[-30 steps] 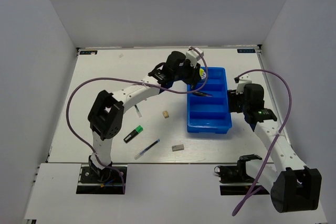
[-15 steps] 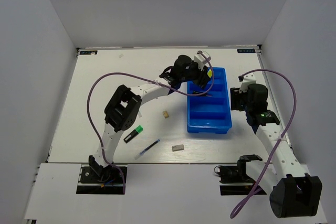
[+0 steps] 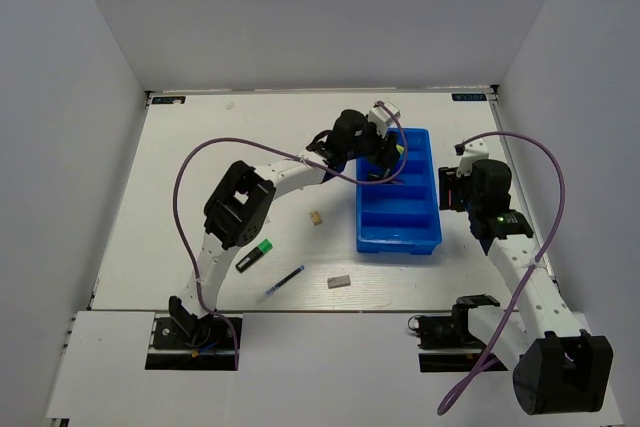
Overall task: Sort the stationery into containers
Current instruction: Place the stationery into the container, then grab a piece of stationery with the left arm
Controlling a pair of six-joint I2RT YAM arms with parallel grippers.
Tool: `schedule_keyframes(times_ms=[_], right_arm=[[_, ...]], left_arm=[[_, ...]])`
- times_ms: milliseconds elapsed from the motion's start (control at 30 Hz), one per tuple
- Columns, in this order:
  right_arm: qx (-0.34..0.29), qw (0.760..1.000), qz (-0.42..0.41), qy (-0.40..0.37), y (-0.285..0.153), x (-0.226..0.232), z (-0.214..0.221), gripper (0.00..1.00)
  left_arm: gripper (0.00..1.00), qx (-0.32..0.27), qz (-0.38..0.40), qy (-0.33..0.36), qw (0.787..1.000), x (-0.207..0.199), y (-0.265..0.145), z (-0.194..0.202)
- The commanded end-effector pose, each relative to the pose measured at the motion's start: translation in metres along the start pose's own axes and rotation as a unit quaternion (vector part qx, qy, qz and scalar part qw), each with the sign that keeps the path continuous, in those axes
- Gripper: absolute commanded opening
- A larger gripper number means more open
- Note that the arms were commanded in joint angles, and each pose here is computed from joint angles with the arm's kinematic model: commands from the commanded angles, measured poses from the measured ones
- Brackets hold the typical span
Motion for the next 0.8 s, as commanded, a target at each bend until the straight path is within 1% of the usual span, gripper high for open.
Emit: schedule_keyframes(times_ms=[0, 33, 100, 133, 167, 200, 233, 267, 300, 333, 367, 400, 433, 467, 500, 533, 567, 600, 633, 667, 700, 733, 767], right_arm=[[-0.017, 1.0, 0.001, 0.003, 0.002, -0.002, -0.006, 0.69], [-0.017, 1.0, 0.001, 0.003, 0.002, -0.002, -0.006, 0.69], [-0.019, 1.0, 0.001, 0.006, 0.001, -0.002, -0.007, 0.7], [-0.02, 1.0, 0.001, 0.007, 0.0, -0.003, -0.007, 0.7], [-0.02, 1.0, 0.0, 0.008, 0.0, -0.003, -0.007, 0.7], [-0.021, 1.0, 0.0, 0.01, 0.0, -0.003, -0.007, 0.7], [-0.024, 1.0, -0.005, 0.01, -0.001, -0.002, -0.008, 0.66], [-0.026, 1.0, -0.01, 0.01, -0.002, -0.001, -0.008, 0.47], [-0.045, 0.998, -0.049, 0.0, -0.005, 0.011, -0.013, 0.31], [-0.049, 0.997, -0.066, -0.006, -0.006, 0.016, -0.013, 0.16], [-0.054, 0.995, -0.087, -0.013, -0.008, 0.022, -0.016, 0.0], [-0.052, 0.983, -0.17, -0.037, -0.014, 0.047, -0.011, 0.0], [-0.054, 0.976, -0.206, -0.046, -0.017, 0.057, -0.013, 0.0], [-0.046, 0.968, -0.243, -0.05, -0.02, 0.067, -0.012, 0.0], [-0.06, 0.952, -0.294, -0.06, -0.027, 0.082, -0.017, 0.07], [-0.053, 0.94, -0.331, -0.057, -0.037, 0.092, -0.021, 0.1], [-0.047, 0.931, -0.358, -0.057, -0.035, 0.097, -0.03, 0.14], [-0.056, 0.923, -0.374, -0.072, -0.04, 0.106, -0.045, 0.21], [-0.042, 0.918, -0.387, -0.072, -0.043, 0.111, -0.046, 0.23], [-0.015, 0.915, -0.397, -0.069, -0.033, 0.116, -0.043, 0.26], [-0.039, 0.907, -0.409, -0.089, -0.041, 0.128, -0.072, 0.36], [-0.017, 0.909, -0.407, -0.091, -0.033, 0.133, -0.072, 0.41], [0.006, 0.901, -0.424, -0.095, -0.031, 0.151, -0.071, 0.45]], left_arm=[[0.66, -0.024, 0.001, 0.015, 1.0, -0.009, -0.006, -0.024], [0.68, -0.021, -0.001, 0.016, 1.0, -0.01, -0.007, -0.023], [0.69, -0.028, -0.004, 0.017, 0.999, -0.01, -0.011, -0.029], [0.67, -0.03, 0.0, 0.017, 0.999, -0.013, -0.012, -0.031], [0.63, -0.042, 0.003, 0.02, 0.999, -0.019, -0.019, -0.041], [0.56, -0.05, 0.007, 0.022, 0.998, -0.025, -0.022, -0.046], [0.32, -0.049, 0.011, 0.021, 0.999, -0.032, -0.025, -0.044], [0.19, -0.073, 0.02, 0.026, 0.997, -0.048, -0.043, -0.068], [0.07, -0.083, 0.007, 0.024, 0.996, -0.051, -0.05, -0.077], [0.0, -0.076, -0.002, 0.012, 0.997, -0.054, -0.057, -0.069], [0.0, -0.113, -0.006, 0.015, 0.993, -0.072, -0.091, -0.108], [0.0, -0.073, -0.031, -0.014, 0.997, -0.064, -0.101, -0.084], [0.0, -0.119, -0.077, -0.031, 0.99, -0.066, -0.141, -0.123], [0.0, -0.061, -0.122, -0.07, 0.988, -0.054, -0.157, -0.098], [0.0, 0.002, -0.171, -0.102, 0.98, -0.044, -0.177, -0.068], [0.02, -0.004, -0.269, -0.112, 0.957, -0.025, -0.228, -0.072], [0.14, -0.012, -0.308, -0.173, 0.936, -0.016, -0.247, -0.065], [0.22, 0.019, -0.348, -0.192, 0.917, -0.003, -0.265, -0.032], [0.29, 0.033, -0.391, -0.212, 0.895, 0.007, -0.315, -0.009], [0.42, 0.052, -0.426, -0.247, 0.869, 0.024, -0.335, 0.027], [0.5, 0.049, -0.438, -0.273, 0.855, 0.026, -0.348, 0.04], [0.56, 0.047, -0.444, -0.289, 0.847, 0.028, -0.38, 0.069], [0.64, 0.046, -0.44, -0.302, 0.845, 0.029, -0.389, 0.076]])
Point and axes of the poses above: each gripper's point midway between its finger pads, its own y axis out along the fingers, its own x axis along the line the jaws close on, z = x × y, the point moved 2 cm from there along -y, back along the fingers, and after that the axes turned 11 degrees about -y, right-handed, at the moved point
